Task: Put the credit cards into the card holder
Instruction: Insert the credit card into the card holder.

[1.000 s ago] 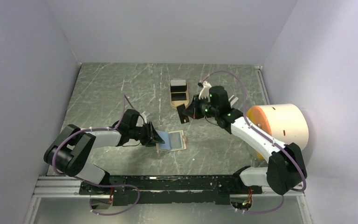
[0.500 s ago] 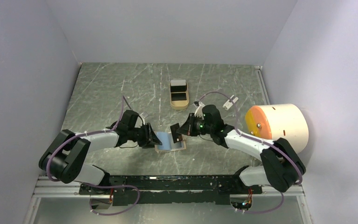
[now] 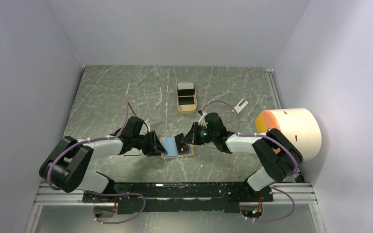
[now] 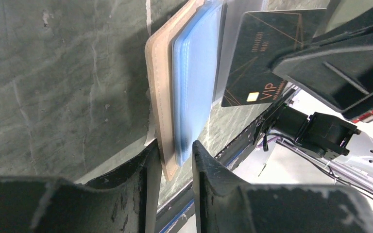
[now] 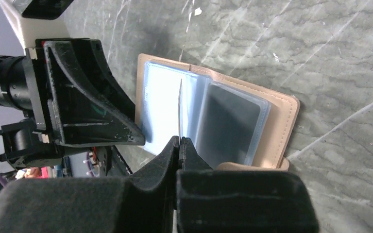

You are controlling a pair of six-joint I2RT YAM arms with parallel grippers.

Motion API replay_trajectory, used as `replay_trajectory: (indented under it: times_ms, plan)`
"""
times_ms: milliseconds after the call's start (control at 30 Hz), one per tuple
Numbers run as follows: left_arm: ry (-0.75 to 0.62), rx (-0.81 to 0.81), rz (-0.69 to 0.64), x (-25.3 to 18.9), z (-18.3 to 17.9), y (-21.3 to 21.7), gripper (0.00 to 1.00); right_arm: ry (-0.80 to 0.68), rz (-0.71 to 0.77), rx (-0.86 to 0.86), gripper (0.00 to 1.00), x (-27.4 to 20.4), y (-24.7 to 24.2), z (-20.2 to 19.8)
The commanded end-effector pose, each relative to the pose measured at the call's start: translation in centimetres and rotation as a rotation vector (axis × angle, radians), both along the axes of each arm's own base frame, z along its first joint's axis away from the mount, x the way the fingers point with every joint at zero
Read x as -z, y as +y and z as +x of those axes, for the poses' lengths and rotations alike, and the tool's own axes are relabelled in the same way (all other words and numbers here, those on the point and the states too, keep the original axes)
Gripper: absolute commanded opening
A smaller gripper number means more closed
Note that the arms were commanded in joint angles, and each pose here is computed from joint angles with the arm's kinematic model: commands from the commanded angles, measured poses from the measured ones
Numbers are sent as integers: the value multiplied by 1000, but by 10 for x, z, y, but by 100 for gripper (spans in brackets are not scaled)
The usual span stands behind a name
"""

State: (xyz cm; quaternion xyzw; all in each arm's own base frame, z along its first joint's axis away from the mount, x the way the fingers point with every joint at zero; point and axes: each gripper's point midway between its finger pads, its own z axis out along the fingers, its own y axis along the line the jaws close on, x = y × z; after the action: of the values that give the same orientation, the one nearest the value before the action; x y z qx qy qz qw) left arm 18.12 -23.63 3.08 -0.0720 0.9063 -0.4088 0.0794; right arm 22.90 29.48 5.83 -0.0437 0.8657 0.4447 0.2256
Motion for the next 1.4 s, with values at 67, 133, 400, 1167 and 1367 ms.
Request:
replay_trajectory:
  times_ms: [67,133,400,1167,1367]
  plan:
    - [-13,14,15,2,-2,1,32,-12,58,5,0,5,6,1]
    - [-13,13,31,4,-2,3,30,-10,53,26,0,9,4,1]
    - [-6,-2,80,14,-6,12,29,22,59,49,0,19,4,1]
    - [5,17,42,18,-9,7,20,63,108,46,0,28,7,-6]
    - [8,16,41,18,-8,6,20,89,100,32,0,33,6,-11]
